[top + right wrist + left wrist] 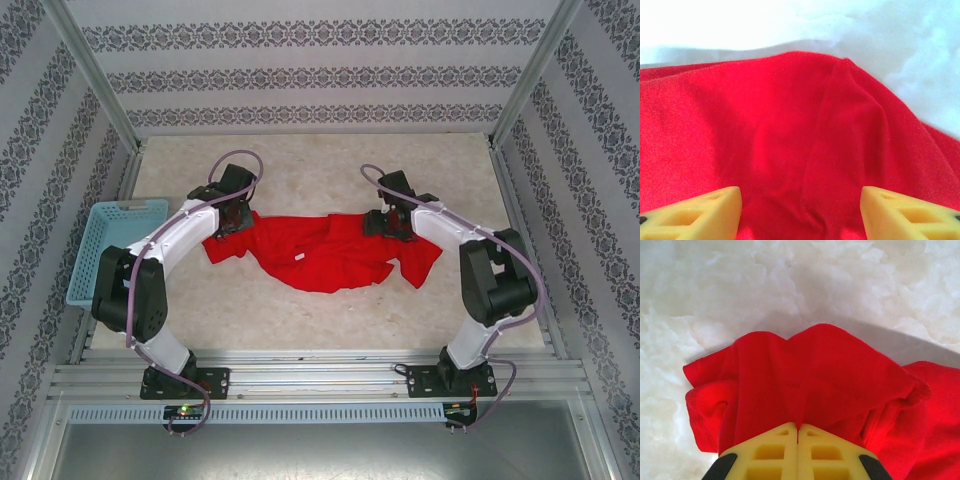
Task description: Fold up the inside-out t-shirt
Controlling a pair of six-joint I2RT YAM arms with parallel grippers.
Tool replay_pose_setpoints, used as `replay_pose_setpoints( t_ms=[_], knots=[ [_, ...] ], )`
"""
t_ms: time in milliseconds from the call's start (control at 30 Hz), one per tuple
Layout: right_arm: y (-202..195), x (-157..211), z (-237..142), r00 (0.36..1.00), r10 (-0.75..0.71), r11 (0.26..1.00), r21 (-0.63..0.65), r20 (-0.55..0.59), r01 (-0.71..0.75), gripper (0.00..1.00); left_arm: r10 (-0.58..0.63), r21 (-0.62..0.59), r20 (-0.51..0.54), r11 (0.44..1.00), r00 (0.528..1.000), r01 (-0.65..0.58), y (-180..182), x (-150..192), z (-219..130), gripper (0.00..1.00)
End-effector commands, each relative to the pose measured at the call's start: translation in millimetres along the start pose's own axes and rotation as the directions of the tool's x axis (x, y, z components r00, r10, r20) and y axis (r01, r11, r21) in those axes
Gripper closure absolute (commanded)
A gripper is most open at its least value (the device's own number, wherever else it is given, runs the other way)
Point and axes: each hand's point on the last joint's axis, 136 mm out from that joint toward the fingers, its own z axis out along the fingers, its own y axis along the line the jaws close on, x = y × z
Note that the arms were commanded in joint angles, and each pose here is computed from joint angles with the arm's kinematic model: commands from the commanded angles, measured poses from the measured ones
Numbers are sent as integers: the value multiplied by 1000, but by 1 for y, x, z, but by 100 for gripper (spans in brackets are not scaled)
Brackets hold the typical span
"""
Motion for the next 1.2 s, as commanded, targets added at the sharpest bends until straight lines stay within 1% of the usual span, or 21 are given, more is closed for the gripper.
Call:
replay_pose_setpoints(
  t_ms=[0, 33, 100, 167, 200, 300, 467, 533, 600, 633, 667, 733, 767, 833, 900, 1000, 1100, 1167],
  knots=[
    [13, -7, 4, 1000, -15, 999, -35, -4, 15, 50, 4, 31, 29, 999, 1000, -5, 1, -5, -10, 100],
    [13, -10, 3, 1000, -14, 999, -35, 4, 15, 58, 1, 36, 37, 999, 999, -2, 1, -7, -12, 100],
    [14, -14, -4, 1000, -4, 999, -54, 27, 5, 66, -6, 49, 60, 999, 998, 3, 2, -10, -20, 100],
    [16, -16, -11, 999, 9, 997, -72, 34, -7, 79, -19, 67, 92, 998, 996, 13, 2, -15, -29, 100],
    [16, -17, -16, 999, 11, 997, -71, 42, -8, 87, -25, 77, 108, 997, 994, 17, 2, -17, -35, 100],
    [12, -18, -33, 997, 22, 998, -57, 80, -17, 100, -52, 93, 153, 995, 987, 38, 6, -22, -50, 100],
    [0, -26, -82, 974, 52, 998, -34, 222, -45, 100, -83, 145, 226, 988, 971, 51, 8, -31, -75, 100],
    [-5, -26, -95, 965, 74, 997, -36, 253, -67, 100, -89, 151, 241, 987, 967, 53, 10, -33, -82, 100],
    [-2, -23, -95, 964, 89, 995, -75, 250, -73, 100, -91, 158, 244, 986, 966, 53, 10, -33, -84, 100],
    [3, -20, -91, 969, 88, 993, -102, 229, -66, 93, -87, 156, 238, 986, 967, 50, 10, -31, -83, 100],
    [6, -17, -84, 977, 83, 992, -114, 199, -61, 83, -87, 156, 232, 986, 969, 51, 10, -30, -81, 100],
    [9, -13, -68, 985, 77, 993, -98, 153, -63, 64, -84, 157, 215, 986, 973, 51, 8, -26, -75, 100],
    [9, -13, -61, 987, 80, 994, -88, 138, -68, 58, -85, 160, 209, 986, 974, 51, 8, -24, -74, 100],
    [7, -14, -44, 990, 93, 994, -68, 108, -86, 51, -84, 167, 192, 985, 978, 52, 6, -21, -69, 100],
    [5, -17, -27, 993, 96, 995, -41, 75, -93, 45, -81, 171, 179, 984, 980, 50, 4, -18, -66, 100],
    [4, -18, -6, 995, 98, 995, -17, 36, -97, 41, -77, 173, 168, 984, 983, 47, 3, -16, -62, 100],
    [7, -18, 12, 994, 104, 994, -15, -8, -105, 42, -72, 170, 163, 984, 984, 44, 3, -14, -60, 100],
    [9, -17, 22, 994, 108, 994, -22, -30, -109, 48, -72, 168, 159, 985, 985, 45, 3, -13, -57, 100]
  ],
)
